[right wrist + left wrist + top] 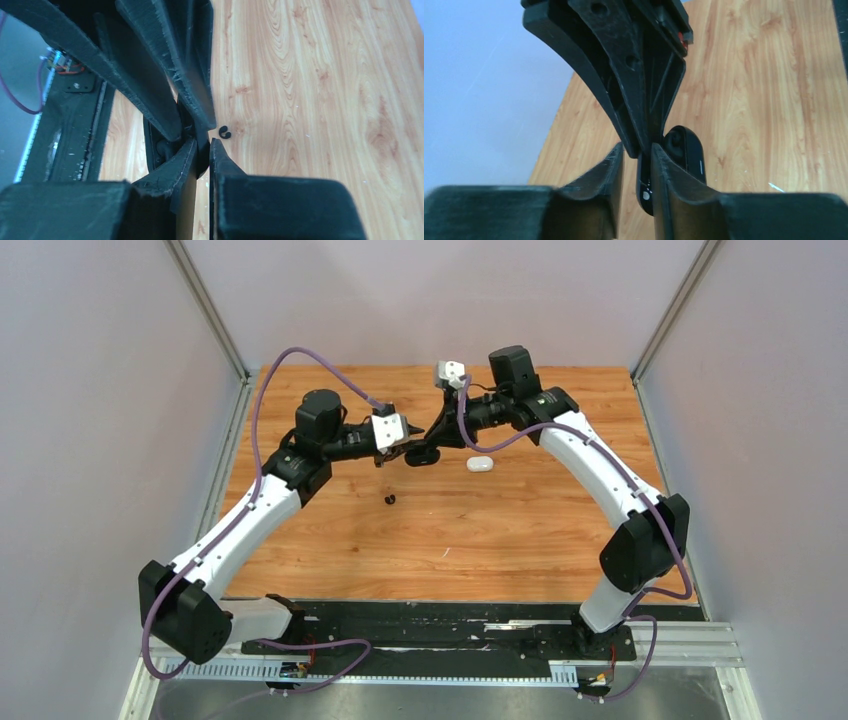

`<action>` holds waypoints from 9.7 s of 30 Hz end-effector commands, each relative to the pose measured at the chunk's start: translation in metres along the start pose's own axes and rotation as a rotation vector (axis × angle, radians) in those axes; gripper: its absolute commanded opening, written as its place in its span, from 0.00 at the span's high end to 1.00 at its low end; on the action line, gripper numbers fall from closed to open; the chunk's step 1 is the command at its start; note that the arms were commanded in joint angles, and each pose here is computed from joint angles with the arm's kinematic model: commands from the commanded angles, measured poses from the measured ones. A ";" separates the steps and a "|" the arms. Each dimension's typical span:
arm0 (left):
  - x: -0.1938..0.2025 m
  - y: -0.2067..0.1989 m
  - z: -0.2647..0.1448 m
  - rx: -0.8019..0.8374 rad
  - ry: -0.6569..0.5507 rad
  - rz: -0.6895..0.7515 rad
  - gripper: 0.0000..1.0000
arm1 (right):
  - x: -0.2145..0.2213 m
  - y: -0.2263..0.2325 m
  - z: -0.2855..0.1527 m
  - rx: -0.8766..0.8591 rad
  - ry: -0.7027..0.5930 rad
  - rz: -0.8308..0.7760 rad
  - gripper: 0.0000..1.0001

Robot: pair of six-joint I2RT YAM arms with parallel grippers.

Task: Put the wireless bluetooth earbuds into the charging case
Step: Pass from the left arm to the right, then pick up the left earbud from the center of the board.

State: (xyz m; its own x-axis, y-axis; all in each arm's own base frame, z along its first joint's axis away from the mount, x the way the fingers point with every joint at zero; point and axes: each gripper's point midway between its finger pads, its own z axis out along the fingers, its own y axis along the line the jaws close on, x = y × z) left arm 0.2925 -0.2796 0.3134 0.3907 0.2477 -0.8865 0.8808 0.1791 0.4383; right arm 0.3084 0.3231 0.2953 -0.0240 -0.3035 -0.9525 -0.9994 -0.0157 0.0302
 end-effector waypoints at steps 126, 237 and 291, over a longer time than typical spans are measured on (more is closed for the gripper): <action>0.235 -0.063 -0.017 -0.154 0.944 -0.969 0.81 | 0.016 -0.005 -0.095 0.693 0.020 -0.336 1.00; 0.230 -0.066 0.026 0.393 0.780 -0.955 0.78 | 0.024 -0.029 -0.137 0.820 0.072 -0.161 1.00; 0.213 -0.102 0.020 0.284 0.626 -0.664 0.43 | 0.019 -0.021 -0.130 0.770 0.040 -0.128 1.00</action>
State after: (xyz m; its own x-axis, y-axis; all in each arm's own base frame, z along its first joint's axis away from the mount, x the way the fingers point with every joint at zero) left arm 0.2830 -0.2565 0.0728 -0.3560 0.6850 -0.6356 0.9344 0.2496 -0.2543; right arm 0.3400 0.1939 0.2900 0.0339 -0.4234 -0.9053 -0.7398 0.5984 -0.3075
